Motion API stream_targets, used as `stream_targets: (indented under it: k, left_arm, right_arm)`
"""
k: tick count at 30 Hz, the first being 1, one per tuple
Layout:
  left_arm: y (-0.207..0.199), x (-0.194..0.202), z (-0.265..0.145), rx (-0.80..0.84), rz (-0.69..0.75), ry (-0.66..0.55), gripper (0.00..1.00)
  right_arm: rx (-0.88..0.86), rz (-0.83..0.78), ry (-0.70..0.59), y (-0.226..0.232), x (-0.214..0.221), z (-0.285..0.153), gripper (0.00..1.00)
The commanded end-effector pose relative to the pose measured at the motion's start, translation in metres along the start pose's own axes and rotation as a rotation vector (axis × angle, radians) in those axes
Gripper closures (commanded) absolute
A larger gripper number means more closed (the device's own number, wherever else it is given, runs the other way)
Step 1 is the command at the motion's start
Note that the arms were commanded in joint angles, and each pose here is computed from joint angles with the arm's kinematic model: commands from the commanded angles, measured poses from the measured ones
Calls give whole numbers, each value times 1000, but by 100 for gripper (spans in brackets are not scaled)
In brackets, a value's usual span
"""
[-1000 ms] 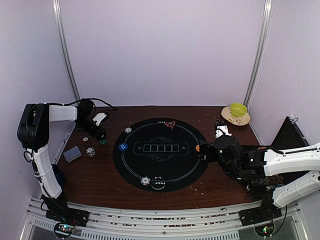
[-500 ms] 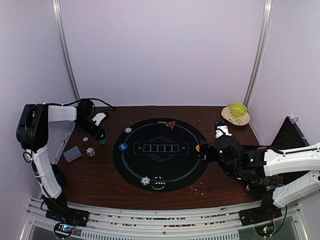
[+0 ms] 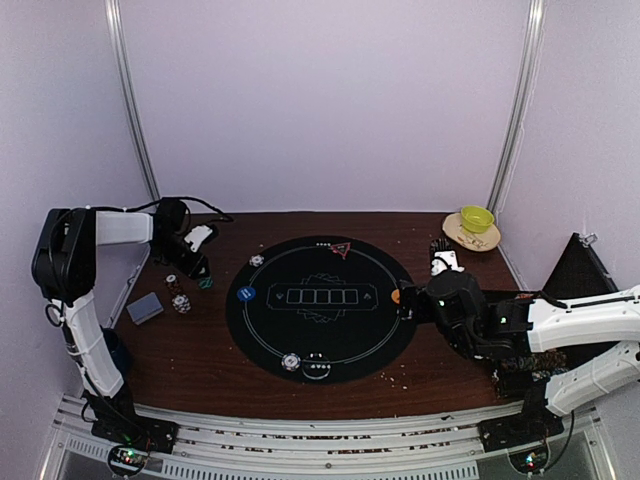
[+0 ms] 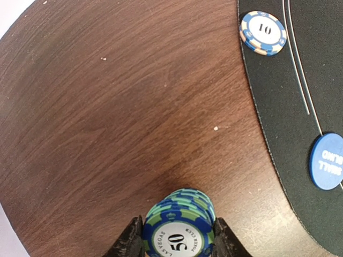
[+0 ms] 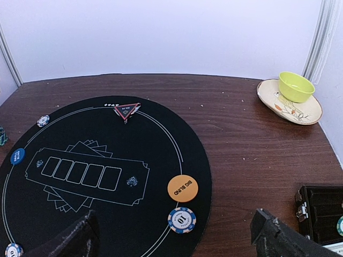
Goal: Distribute texas hold em gaming equipment
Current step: Pick up the pile of poker chips from the pile of poker chips, then place the poker chips pile at the small blind area.
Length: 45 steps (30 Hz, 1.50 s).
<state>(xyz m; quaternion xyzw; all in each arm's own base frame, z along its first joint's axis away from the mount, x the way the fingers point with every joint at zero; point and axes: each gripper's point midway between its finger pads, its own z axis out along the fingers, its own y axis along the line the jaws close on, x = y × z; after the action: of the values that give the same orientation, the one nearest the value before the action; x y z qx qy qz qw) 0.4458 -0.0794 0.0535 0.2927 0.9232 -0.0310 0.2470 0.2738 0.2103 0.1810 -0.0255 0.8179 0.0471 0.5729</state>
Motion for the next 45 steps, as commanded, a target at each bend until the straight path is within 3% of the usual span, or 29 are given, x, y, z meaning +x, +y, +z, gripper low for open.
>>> stream_targets:
  k: [1, 11, 18, 25, 45]
  left_arm:
    - [4, -17, -17, -46, 15, -62, 61]
    - [-2, -32, -39, -88, 59, -107, 65]
    - [-44, -61, -40, -48, 180, -149, 66]
    - [-77, -89, -20, 47, 222, -154, 67]
    - [-81, -93, 49, 54, 173, -74, 67]
  right_arm:
    - [11, -3, -16, 2, -9, -1, 0]
    - [16, -9, -15, 3, -8, -1, 0]
    - [30, -15, -19, 1, -8, 0, 0]
    - [42, -16, -26, -2, -10, -1, 0]
    - [51, -29, -25, -1, -8, 1, 0]
